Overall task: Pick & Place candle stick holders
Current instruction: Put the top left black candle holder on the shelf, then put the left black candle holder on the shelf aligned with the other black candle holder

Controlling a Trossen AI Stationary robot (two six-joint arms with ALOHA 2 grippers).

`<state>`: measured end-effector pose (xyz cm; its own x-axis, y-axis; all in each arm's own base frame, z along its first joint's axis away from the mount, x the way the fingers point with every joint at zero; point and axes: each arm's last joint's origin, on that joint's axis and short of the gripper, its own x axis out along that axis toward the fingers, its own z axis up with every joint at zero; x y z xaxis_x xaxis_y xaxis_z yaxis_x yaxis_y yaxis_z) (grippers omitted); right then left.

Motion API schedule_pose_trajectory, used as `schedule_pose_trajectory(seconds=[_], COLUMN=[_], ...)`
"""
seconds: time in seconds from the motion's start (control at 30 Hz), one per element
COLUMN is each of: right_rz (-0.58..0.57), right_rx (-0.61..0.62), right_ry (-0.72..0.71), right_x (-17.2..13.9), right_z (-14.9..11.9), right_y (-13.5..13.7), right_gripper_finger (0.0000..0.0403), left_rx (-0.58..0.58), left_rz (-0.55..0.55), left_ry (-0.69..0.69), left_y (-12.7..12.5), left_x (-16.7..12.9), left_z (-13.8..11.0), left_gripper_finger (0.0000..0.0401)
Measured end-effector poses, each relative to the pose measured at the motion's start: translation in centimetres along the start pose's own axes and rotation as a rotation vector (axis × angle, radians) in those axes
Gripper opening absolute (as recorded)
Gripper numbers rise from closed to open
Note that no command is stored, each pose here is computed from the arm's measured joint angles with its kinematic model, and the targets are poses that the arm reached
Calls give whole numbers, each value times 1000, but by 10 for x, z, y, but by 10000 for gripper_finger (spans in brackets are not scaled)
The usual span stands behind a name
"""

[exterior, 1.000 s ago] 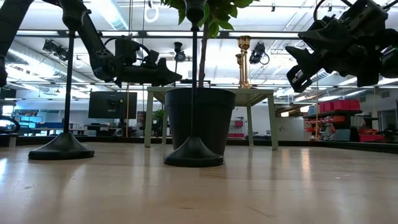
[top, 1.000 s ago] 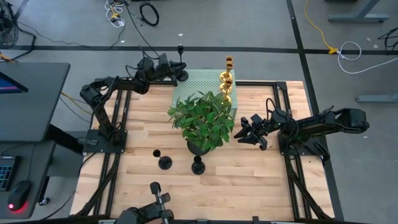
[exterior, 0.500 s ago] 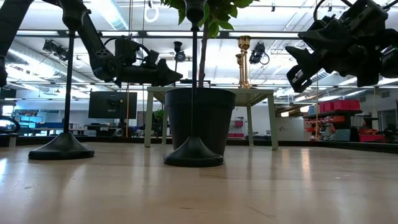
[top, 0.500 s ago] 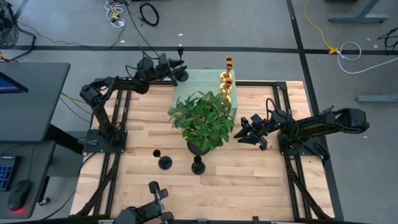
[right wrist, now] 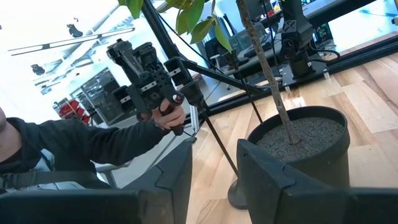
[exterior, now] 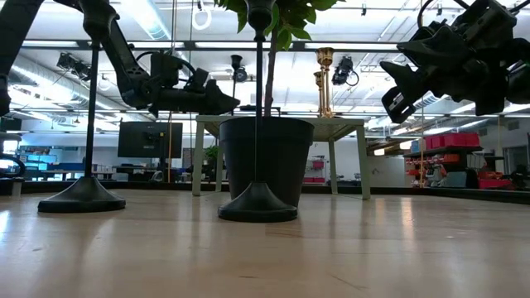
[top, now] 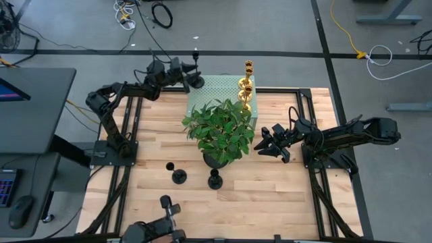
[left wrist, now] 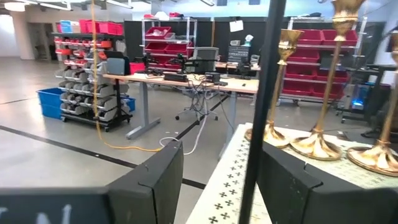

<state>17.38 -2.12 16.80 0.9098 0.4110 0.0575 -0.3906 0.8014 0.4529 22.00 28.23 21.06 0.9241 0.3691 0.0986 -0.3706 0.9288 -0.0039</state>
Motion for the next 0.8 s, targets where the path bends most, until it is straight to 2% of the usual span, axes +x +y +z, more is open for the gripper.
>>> schedule_pose_trajectory(seconds=[0.4,0.53,0.8], right_rz=[0,0,0], right_rx=[-3,-3,-3], right_ry=[0,0,0], right_x=[0,0,0], right_z=[0,0,0], right_y=[0,0,0], right_gripper_finger=[125,125,125], left_rx=[0,8,35], left_rz=[-55,-62,-32], left_ry=[3,2,99], left_y=[-2,-3,-5], left_x=[0,-2,-14], left_z=[0,7,23], left_gripper_finger=[193,193,193])
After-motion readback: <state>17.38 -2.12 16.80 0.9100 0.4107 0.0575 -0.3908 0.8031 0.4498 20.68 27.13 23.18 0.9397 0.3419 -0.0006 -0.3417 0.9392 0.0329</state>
